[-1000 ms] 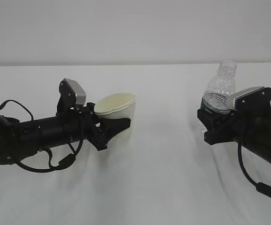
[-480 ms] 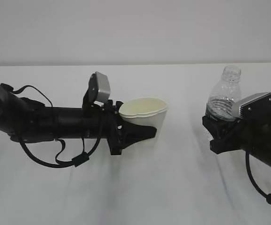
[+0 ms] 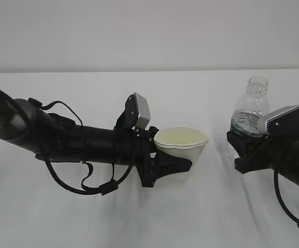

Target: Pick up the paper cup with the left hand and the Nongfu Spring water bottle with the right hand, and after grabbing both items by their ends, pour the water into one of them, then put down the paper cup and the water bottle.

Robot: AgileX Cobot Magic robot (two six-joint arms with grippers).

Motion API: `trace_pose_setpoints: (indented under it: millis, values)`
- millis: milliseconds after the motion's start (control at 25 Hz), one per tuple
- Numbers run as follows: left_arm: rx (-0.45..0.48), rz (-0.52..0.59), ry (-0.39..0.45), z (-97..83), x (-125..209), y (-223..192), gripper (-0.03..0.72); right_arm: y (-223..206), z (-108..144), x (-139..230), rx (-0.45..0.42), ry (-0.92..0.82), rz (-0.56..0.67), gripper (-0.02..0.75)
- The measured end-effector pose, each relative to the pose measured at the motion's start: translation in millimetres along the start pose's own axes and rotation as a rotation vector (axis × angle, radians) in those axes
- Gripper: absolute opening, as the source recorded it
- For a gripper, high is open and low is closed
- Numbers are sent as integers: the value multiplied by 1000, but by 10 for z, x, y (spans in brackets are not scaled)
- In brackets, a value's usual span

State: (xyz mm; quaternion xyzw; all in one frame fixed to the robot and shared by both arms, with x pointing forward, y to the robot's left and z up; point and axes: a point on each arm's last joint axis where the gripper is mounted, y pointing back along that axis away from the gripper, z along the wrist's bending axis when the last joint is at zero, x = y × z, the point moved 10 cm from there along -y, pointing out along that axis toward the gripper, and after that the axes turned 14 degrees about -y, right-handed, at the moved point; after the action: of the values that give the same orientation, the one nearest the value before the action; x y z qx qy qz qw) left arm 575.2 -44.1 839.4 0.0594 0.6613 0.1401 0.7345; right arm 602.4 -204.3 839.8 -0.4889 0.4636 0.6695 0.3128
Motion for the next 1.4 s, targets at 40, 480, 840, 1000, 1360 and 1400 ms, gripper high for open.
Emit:
trace_pose_setpoints:
  millis: [40, 480, 840, 1000, 1360, 1400]
  values:
    - [-2, 3, 9, 18, 27, -17, 399, 0, -1, 0, 1, 4, 0, 419]
    - [-27, 45, 29, 78, 134, -33, 399, 14, -25, -44, 15, 48, -2, 419]
    - [-35, 36, 32, 129, 85, -48, 399, 181, -20, -450, 39, 78, -44, 419]
    - [-33, 36, 55, 126, 88, -48, 399, 263, -14, -499, 47, 53, -10, 419]
    - [-28, 29, 45, 151, 50, -64, 399, 350, -28, -461, 62, 145, 67, 419]
    - [-29, 26, 39, 163, 35, -68, 399, 351, -31, -450, 62, 158, 73, 419]
